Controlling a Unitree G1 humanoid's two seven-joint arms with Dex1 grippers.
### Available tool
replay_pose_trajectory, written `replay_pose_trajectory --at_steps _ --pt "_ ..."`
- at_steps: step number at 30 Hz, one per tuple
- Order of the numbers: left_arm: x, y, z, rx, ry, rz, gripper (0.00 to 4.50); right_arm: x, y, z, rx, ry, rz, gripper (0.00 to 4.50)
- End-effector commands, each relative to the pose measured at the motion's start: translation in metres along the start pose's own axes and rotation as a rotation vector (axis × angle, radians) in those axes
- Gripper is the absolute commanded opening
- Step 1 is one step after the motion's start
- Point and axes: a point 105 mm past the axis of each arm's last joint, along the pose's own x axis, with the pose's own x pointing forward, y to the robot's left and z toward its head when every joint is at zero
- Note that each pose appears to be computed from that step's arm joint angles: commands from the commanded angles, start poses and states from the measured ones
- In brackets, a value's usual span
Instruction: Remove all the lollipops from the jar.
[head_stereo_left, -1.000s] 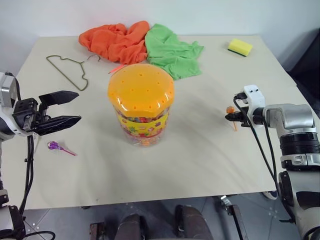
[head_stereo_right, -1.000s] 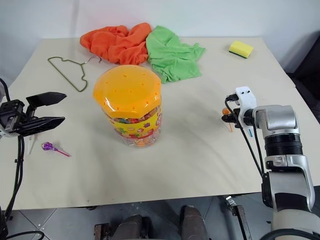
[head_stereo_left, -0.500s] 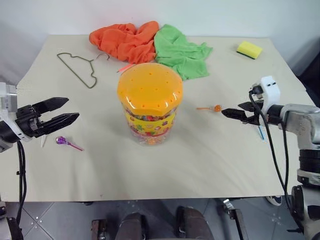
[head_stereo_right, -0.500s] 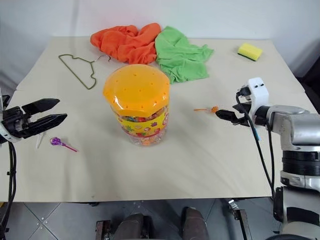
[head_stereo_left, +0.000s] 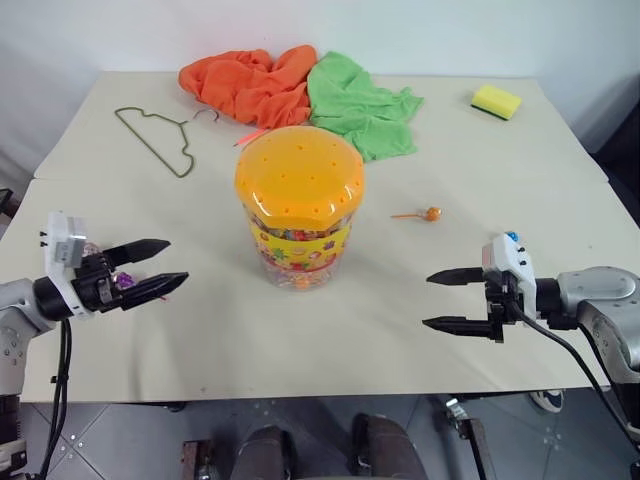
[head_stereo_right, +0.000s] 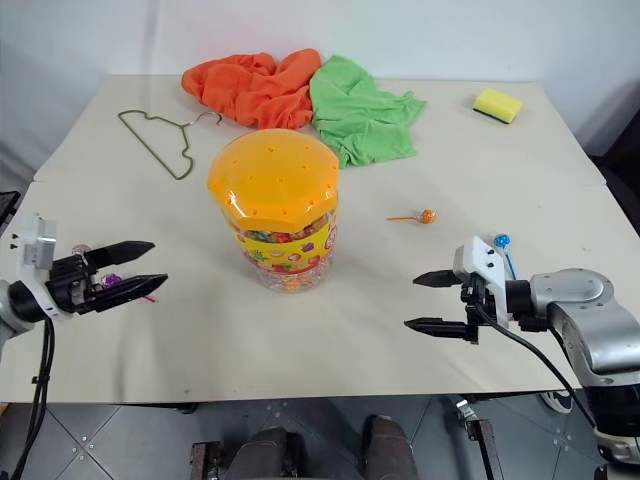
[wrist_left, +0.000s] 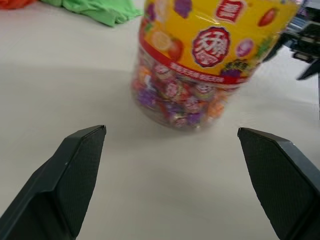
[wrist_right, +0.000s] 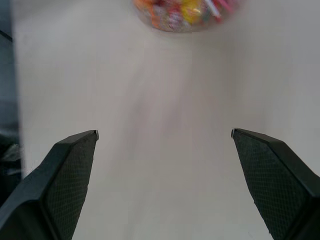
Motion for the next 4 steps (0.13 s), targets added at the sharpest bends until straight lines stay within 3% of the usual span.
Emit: replay_pose_trajectory --at_steps 1,4 --pt "-0.006 -0.017 0.002 0.011 -0.025 -0.004 4.50 0.002 -0.002 0.001 -0.011 -0.035 -0.020 4.46" --pt "-0.006 -0.030 -0.002 0.008 -0.041 -0.009 4.50 0.009 -0.003 -0.005 0.003 -0.049 -0.046 4.46"
